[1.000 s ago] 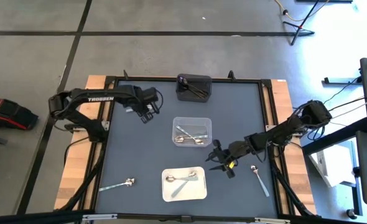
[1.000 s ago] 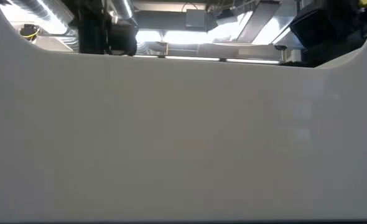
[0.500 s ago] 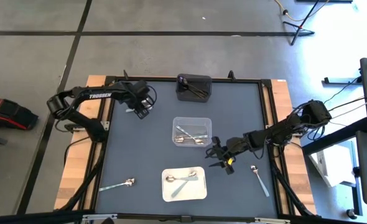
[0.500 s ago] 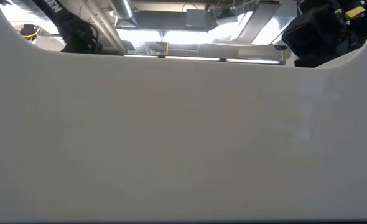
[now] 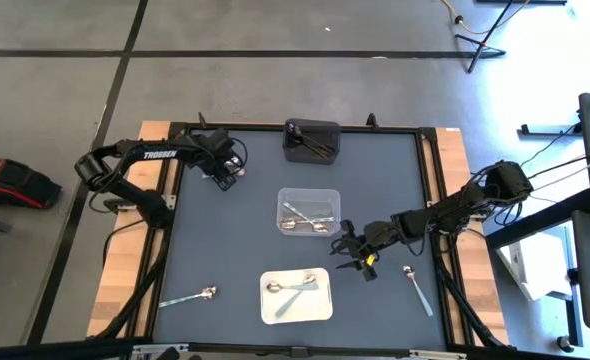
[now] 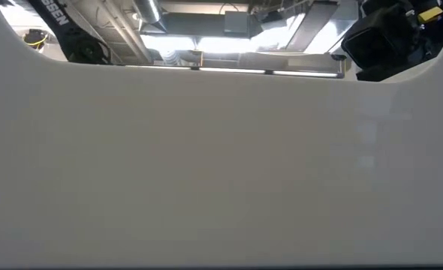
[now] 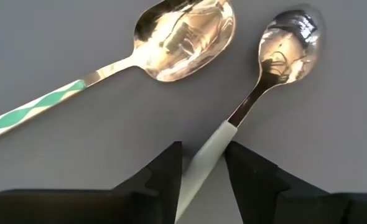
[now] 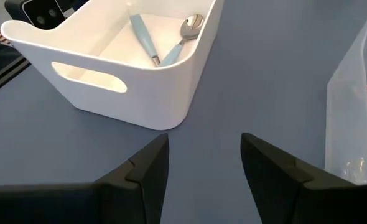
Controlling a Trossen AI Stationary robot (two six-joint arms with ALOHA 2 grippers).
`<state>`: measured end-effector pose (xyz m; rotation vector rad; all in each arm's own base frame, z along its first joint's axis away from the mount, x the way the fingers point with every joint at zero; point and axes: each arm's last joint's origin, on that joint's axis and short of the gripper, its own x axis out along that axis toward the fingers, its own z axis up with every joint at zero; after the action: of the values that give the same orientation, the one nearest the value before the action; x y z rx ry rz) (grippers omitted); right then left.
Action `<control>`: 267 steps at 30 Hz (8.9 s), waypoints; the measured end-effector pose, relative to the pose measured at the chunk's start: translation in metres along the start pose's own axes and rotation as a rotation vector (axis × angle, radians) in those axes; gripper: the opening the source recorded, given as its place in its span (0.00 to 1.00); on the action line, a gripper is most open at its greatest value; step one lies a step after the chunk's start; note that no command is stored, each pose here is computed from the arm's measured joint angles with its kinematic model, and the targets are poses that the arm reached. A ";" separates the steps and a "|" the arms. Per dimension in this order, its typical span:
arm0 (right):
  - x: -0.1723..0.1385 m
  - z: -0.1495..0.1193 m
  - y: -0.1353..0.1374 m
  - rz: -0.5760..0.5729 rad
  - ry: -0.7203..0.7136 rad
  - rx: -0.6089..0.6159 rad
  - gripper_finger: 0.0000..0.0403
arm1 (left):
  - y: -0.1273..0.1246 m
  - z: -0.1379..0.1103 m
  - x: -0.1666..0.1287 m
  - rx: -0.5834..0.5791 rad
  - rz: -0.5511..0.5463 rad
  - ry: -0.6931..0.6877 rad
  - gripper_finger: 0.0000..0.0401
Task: Sort silverware by color (type)
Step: Put the top blue spoon into the white bin, then put the blue spoon into the white bin, then put the bottom green patterned spoon into the transparent bin
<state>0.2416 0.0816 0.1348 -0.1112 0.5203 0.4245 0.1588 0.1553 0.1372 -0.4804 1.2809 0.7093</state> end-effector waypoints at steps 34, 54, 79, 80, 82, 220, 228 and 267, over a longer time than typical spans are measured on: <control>-0.018 0.019 0.055 0.041 -0.047 0.088 0.46 | -0.136 0.012 -0.081 0.312 -0.045 -0.145 0.09; -0.023 0.031 0.088 0.039 -0.164 0.145 0.46 | -0.306 -0.062 -0.174 0.540 -0.586 -0.697 0.08; -0.029 0.034 0.107 0.070 -0.218 0.117 0.46 | -0.402 -0.112 -0.122 0.732 -0.487 -0.464 0.09; -0.029 0.034 0.107 0.081 -0.211 0.126 0.46 | -0.403 -0.113 -0.119 0.741 -0.490 -0.452 0.09; -0.028 0.032 0.107 0.121 -0.187 0.154 0.46 | -0.405 -0.114 -0.112 0.751 -0.491 -0.423 0.10; 0.073 0.106 0.041 0.004 0.111 0.162 0.13 | -0.351 -0.200 -0.174 0.501 -0.201 -0.513 0.35; 0.062 0.109 0.043 0.087 0.149 0.185 0.38 | -0.349 -0.204 -0.172 0.436 -0.226 -0.381 0.35; -0.014 0.016 0.105 0.183 -0.028 0.165 0.42 | -0.247 -0.254 -0.092 0.258 -0.248 0.403 0.35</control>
<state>0.1937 0.1755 0.1557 0.1021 0.5382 0.5588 0.1475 -0.2106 0.1517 -0.5751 1.6294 0.2372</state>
